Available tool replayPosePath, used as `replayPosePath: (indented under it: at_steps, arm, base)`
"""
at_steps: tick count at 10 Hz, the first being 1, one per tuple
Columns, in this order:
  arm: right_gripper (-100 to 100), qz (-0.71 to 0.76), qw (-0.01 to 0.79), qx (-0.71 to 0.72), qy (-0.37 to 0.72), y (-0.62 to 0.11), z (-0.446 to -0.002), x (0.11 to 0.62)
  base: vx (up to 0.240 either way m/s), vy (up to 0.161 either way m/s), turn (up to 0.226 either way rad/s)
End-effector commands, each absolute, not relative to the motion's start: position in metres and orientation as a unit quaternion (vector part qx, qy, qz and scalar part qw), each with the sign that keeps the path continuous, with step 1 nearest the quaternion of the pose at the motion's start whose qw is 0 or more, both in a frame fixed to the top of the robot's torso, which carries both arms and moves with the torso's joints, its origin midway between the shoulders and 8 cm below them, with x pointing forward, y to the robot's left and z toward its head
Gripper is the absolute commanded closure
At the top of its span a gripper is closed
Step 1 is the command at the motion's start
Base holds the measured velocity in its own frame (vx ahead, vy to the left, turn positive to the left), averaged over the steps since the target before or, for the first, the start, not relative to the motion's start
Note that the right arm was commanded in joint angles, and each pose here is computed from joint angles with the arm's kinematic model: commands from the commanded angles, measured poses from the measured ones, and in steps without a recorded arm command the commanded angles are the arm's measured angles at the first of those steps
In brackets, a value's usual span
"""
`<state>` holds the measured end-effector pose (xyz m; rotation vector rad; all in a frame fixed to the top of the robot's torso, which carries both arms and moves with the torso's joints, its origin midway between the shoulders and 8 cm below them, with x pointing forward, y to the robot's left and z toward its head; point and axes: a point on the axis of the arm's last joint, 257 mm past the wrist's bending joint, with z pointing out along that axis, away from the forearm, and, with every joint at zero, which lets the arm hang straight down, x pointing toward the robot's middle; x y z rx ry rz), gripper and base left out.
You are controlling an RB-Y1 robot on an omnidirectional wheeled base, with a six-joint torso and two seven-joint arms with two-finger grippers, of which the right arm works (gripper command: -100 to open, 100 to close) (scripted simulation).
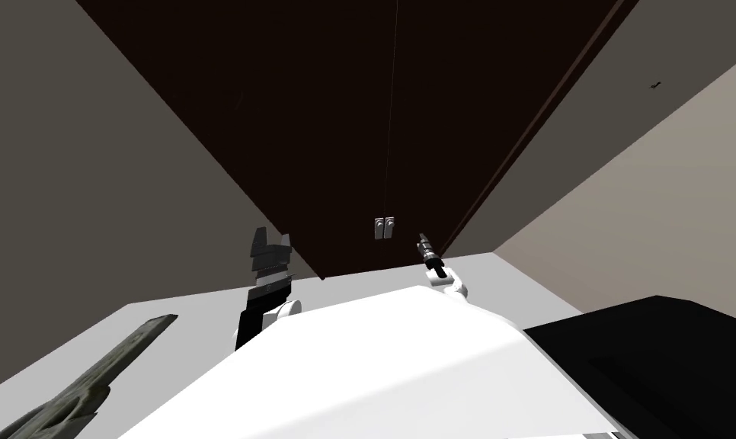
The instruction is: Pull the door open
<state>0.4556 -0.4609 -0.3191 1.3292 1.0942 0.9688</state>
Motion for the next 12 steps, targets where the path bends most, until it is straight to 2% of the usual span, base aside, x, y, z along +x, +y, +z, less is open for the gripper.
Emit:
replayPosePath:
  at_steps: [1,3,7,8,9,12]
  arm:
    - [-100,0.405,0.554,0.563,0.461,-0.467,-0.318,0.455]
    - [-100,0.415,0.552,0.558,0.461,-0.456,-0.314,0.463]
    - [-100,0.458,0.541,0.534,0.461,-0.405,-0.297,0.493]
    - [-100,0.451,0.543,0.538,0.461,-0.412,-0.3,0.491]
    - [100,0.451,0.543,0.538,0.461,-0.412,-0.3,0.491]
    - [100,0.451,0.543,0.538,0.461,-0.412,-0.3,0.491]
  base:
    - [0.162,-0.079,0.005]
    - [0.188,-0.021,0.068]
    - [0.229,0.086,0.156]
    - [0.083,0.047,0.028]
    - [-0.003,-0.005,-0.027]
    - [-0.028,-0.011,0.012]
